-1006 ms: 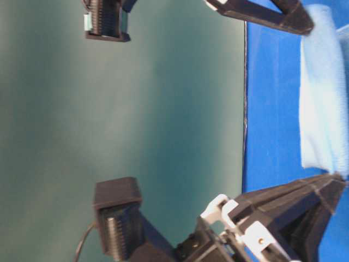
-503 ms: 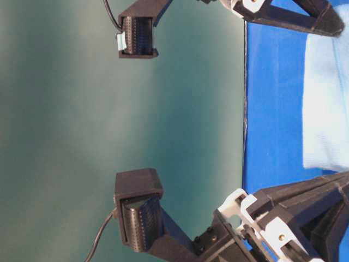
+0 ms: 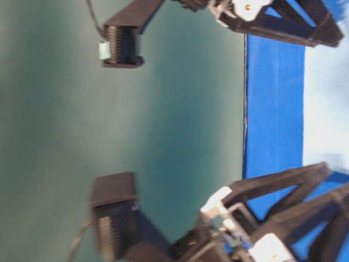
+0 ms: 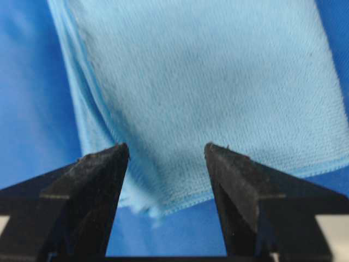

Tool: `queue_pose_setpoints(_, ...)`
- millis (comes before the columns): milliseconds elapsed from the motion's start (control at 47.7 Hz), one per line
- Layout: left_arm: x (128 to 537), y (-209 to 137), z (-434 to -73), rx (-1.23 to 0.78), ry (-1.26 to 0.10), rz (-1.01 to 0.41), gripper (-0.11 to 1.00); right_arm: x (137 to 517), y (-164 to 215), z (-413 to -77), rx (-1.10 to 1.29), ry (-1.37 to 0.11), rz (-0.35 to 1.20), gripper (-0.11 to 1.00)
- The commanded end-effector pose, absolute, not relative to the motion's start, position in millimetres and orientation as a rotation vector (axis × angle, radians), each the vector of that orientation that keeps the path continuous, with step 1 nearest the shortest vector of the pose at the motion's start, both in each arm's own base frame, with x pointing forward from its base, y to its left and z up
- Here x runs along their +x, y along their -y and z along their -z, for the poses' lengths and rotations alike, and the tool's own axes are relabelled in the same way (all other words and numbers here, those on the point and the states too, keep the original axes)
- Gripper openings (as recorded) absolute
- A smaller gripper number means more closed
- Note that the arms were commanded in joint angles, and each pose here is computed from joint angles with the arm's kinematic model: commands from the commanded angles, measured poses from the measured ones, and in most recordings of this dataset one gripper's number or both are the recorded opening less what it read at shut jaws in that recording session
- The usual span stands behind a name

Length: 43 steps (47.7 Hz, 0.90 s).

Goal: Fold the light blue towel.

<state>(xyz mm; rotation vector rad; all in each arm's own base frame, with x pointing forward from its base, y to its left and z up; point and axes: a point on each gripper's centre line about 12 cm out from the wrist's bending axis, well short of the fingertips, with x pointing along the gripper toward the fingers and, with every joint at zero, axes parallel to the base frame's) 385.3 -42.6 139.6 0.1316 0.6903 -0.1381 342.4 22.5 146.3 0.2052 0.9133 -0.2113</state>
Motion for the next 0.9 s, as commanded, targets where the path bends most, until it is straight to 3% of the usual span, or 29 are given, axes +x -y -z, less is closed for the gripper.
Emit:
queue_pose_setpoints(0,384.0,41.9,-168.1,0.130,-0.627,0.135,0.63,347.6,-29.7,-177.5,0.206,-0.844,0.195,0.62)
queue_pose_setpoints(210,361.9,39.7,-211.4,0.127,-0.574,0.135,0.63,334.2,-39.0,-227.2,0.177,-0.806,0.227,0.62)
queue_pose_setpoints(482,311.5,32.3,-261.9,0.118,-0.424,0.123,0.63,301.6,-27.8,-265.8,0.164,-0.733,0.258,0.61)
queue_pose_setpoints(880,222.1,4.9,-275.1,0.097,-0.266,0.035,0.63,225.5,-7.1,-290.1,0.120,-0.521,0.219,0.61)
